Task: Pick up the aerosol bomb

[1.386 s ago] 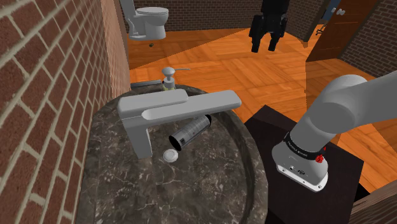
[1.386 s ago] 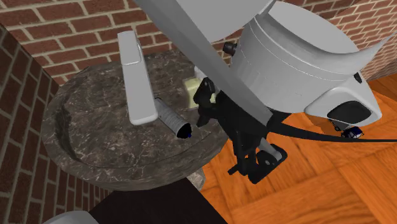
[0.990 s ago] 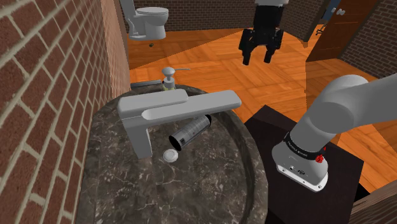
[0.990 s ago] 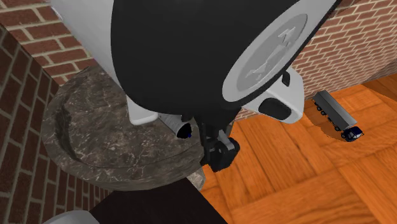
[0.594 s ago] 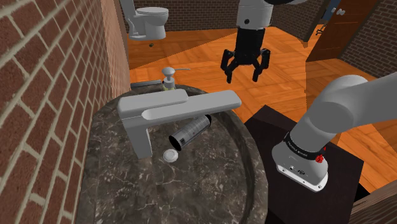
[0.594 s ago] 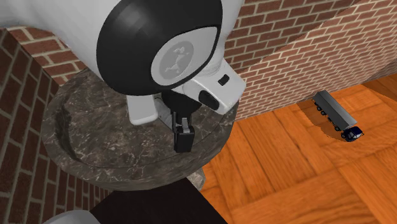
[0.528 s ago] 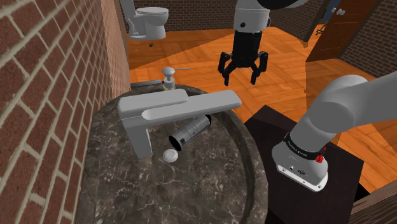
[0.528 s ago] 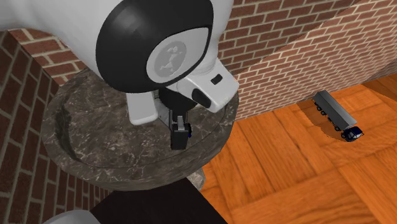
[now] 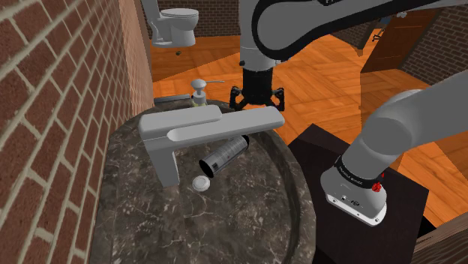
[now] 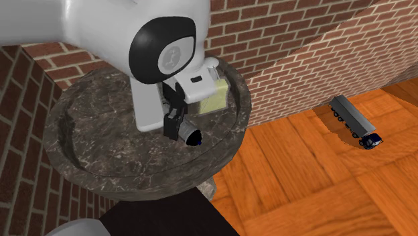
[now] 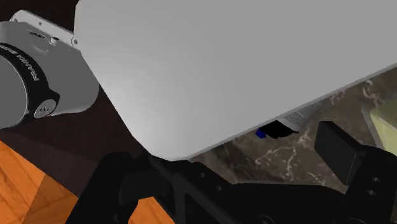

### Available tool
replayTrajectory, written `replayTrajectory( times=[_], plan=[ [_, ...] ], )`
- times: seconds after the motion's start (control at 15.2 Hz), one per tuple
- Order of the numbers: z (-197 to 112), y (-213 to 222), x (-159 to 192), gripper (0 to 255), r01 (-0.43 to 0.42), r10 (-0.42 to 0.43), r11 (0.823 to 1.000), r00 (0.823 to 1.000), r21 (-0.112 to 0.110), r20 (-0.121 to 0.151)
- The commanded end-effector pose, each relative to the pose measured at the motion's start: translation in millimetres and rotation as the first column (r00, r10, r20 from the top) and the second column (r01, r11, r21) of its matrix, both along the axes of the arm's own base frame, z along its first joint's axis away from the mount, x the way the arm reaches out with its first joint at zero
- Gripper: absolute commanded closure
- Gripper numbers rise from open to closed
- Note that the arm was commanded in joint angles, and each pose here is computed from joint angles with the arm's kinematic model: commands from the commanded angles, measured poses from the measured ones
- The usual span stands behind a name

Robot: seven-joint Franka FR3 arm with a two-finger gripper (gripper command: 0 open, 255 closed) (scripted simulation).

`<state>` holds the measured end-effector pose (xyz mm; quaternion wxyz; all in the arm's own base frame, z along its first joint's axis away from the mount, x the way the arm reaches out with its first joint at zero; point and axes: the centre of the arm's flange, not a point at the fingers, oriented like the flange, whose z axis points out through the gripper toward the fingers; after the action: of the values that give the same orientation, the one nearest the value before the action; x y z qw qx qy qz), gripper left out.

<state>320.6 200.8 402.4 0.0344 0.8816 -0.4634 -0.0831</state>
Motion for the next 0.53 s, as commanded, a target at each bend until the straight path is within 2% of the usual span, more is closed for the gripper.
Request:
replayTrajectory(
  times=[0.0, 0.2, 0.4, 0.46],
  plan=[
    [-23.8, 22.9, 8.1, 0, 0.102, -0.102, 0.995, 0.995, -0.001, -0.015],
    [-53.2, 46.9, 25.7, 0, 0.222, -0.223, 0.974, 0.975, -0.043, -0.024],
    [-83.7, 67.5, 45.6, 0, 0.337, -0.340, 0.938, 0.940, -0.086, -0.027],
    [-87.8, 69.9, 48.4, 0, 0.352, -0.356, 0.932, 0.934, -0.091, -0.027]
  ],
)
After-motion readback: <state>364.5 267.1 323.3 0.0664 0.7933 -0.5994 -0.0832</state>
